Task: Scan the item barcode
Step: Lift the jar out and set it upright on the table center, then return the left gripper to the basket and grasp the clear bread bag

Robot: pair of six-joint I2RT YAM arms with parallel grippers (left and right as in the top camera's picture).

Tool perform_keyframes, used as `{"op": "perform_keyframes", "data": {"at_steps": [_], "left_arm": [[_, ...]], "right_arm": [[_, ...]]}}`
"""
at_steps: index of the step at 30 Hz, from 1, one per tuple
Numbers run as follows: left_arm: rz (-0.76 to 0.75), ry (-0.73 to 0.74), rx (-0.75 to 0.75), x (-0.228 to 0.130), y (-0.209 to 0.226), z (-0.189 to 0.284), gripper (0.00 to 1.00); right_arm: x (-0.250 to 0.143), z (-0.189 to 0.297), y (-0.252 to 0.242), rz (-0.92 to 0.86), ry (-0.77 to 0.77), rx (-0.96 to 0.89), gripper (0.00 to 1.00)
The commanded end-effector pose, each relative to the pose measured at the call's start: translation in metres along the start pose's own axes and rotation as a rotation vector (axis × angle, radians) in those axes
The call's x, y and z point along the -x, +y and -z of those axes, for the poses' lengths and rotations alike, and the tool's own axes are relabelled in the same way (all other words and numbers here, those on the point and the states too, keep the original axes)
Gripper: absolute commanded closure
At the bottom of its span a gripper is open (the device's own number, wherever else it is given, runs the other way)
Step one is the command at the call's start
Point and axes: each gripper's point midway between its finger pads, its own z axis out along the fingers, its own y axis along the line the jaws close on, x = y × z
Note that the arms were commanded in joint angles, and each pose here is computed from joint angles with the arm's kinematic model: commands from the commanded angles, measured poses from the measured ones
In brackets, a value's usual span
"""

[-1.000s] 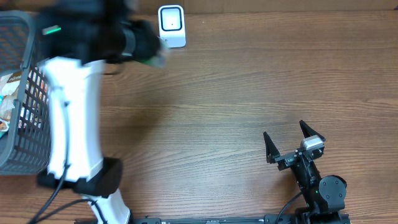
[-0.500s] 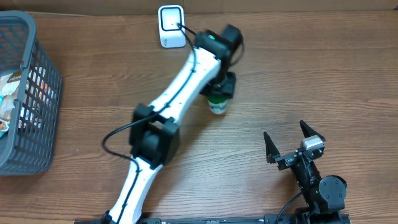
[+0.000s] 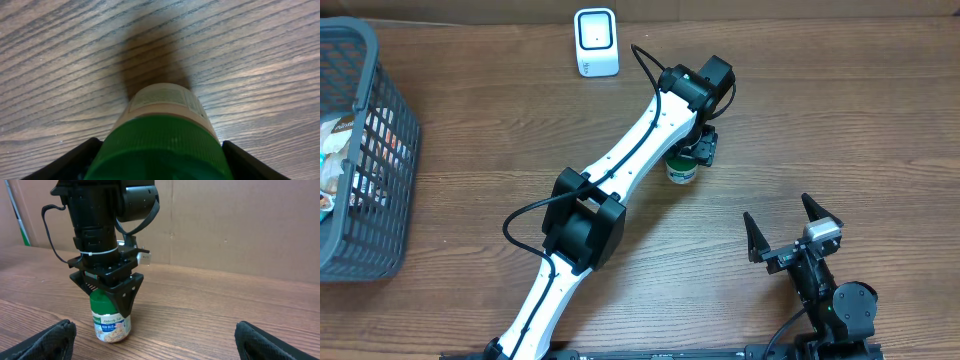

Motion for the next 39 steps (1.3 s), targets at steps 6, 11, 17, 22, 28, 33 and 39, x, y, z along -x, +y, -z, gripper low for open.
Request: {"op": "perform_keyframes", "data": {"at_steps": [6,11,17,22,28,33,39], "left_arm": [[-0.004,-0.014,0.002,0.001,-0.002,0.004,0.10],[0.013,-0.074,-0.010,0.020,0.011,0.022,0.08],[0.198,-0.331,-0.064,0.058,0.099,0.166,0.07],[0.357,-0.571,-0.074,0.038,0.205,0.279,0.04],[0.710,-0.838,0.078,-0.053,0.358,0.389,0.00],[1.050,-0.817,0.082,-0.135,0.456,0.390,0.00],[1.490,-0.530,0.035,-0.231,0.544,0.300,0.00]], "right_arm": [[-0.002,0.000,-0.002,-0.002,-0.002,-0.009,0.00],[-0.002,0.000,-0.002,-0.002,-0.002,-0.009,0.00],[-0.002,0.000,-0.002,-0.002,-0.002,-0.009,0.00],[-0.002,0.000,-0.002,-0.002,-0.002,-0.009,0.00],[-0.002,0.000,-0.002,-0.002,-0.002,-0.009,0.00],[-0.002,0.000,-0.002,-0.002,-0.002,-0.009,0.00],[-0.002,0.000,-0.002,-0.002,-0.002,-0.009,0.00]]}}
